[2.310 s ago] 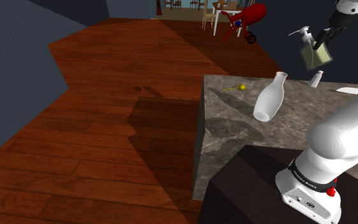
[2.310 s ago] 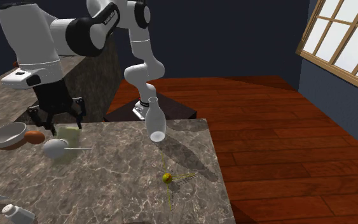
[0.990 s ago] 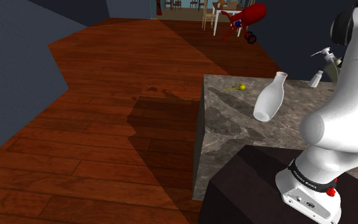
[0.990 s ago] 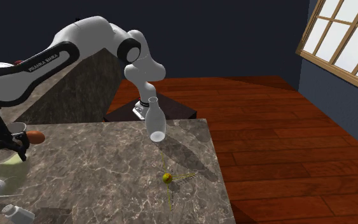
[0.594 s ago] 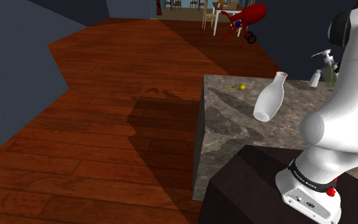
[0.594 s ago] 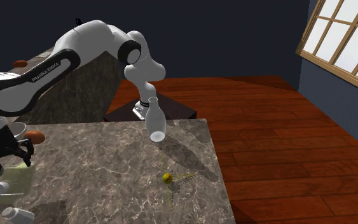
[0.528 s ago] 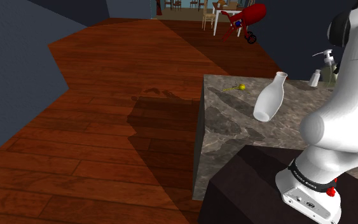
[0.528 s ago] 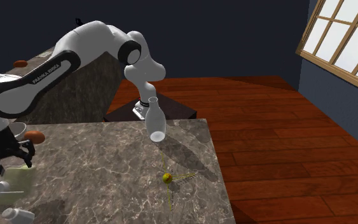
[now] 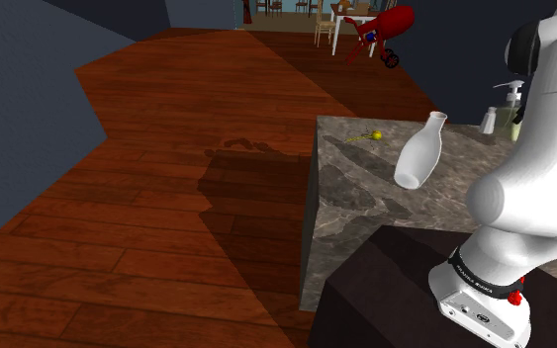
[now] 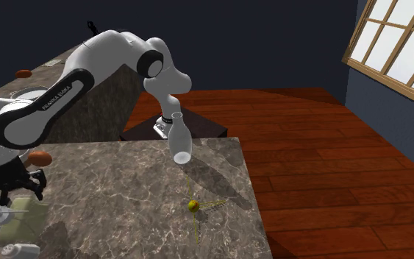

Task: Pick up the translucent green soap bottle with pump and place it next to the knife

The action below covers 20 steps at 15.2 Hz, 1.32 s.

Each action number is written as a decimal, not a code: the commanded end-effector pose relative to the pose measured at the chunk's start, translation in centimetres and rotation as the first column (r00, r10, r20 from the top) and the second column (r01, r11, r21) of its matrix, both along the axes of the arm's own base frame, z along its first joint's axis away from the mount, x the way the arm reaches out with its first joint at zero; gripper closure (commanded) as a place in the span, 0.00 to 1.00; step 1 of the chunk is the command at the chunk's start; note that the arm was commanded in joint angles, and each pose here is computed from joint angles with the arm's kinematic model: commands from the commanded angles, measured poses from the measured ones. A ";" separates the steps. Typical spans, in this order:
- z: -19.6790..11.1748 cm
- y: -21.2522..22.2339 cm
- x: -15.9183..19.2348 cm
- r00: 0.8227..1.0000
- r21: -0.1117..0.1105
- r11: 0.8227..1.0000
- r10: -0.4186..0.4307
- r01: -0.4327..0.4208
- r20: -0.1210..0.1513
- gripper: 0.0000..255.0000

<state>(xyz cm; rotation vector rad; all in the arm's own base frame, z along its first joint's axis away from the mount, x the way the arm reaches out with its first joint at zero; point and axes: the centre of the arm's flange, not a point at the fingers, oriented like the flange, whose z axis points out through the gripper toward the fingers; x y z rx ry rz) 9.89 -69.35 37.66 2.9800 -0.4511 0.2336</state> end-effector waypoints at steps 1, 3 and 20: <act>-1.2 0.0 0.1 1.000 0.006 1.000 0.002 -0.002 -0.001 1.00; -1.2 0.0 0.1 1.000 0.006 1.000 0.002 -0.002 -0.001 1.00; 3.7 0.7 -0.6 1.000 0.006 1.000 0.002 -0.002 -0.001 0.00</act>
